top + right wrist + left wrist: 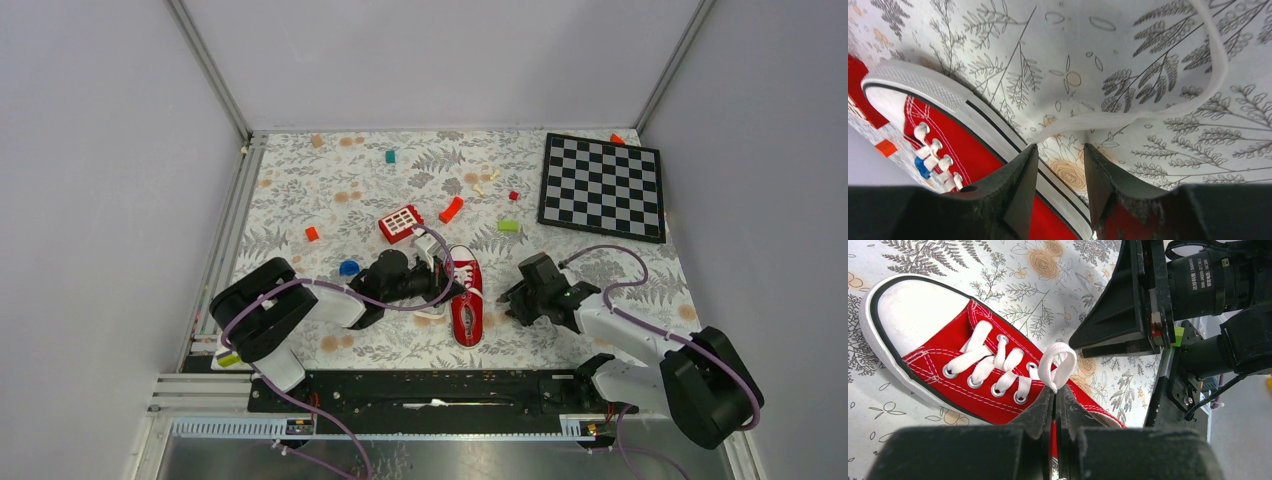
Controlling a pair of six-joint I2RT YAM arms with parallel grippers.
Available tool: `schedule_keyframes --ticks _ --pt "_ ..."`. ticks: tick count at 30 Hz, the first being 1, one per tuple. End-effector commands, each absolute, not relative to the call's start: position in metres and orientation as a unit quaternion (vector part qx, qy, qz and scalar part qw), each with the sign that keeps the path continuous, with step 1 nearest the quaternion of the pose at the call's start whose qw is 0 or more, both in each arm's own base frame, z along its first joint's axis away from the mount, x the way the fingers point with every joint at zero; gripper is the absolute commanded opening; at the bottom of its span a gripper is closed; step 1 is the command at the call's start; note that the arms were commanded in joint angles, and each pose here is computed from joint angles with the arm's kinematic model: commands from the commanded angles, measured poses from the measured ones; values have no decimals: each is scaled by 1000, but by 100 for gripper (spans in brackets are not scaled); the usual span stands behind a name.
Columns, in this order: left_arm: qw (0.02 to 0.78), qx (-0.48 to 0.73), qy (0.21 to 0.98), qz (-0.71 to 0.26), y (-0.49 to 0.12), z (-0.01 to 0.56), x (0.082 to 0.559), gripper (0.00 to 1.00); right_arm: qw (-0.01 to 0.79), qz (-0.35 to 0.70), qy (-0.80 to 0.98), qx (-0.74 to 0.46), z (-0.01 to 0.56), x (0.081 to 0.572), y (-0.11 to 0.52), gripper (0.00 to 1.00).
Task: Tie the shoes
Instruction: Wrap the shoelace around the shoelace.
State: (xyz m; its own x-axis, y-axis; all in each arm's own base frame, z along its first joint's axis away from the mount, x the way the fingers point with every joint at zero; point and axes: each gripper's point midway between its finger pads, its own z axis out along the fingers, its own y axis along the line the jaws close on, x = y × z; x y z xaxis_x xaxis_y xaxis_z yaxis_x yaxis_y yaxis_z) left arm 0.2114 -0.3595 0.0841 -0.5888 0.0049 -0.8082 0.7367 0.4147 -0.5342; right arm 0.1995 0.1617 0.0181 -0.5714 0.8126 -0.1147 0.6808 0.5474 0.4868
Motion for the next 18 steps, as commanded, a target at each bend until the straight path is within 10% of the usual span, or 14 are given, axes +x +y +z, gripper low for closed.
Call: schedule_keyframes --ticks 1,18 --pt "404 263 715 -506 -365 110 211 0 194 194 850 450 25 216 152 46" --pt "401 264 716 -507 -367 110 212 0 212 270 830 439 39 224 162 46"
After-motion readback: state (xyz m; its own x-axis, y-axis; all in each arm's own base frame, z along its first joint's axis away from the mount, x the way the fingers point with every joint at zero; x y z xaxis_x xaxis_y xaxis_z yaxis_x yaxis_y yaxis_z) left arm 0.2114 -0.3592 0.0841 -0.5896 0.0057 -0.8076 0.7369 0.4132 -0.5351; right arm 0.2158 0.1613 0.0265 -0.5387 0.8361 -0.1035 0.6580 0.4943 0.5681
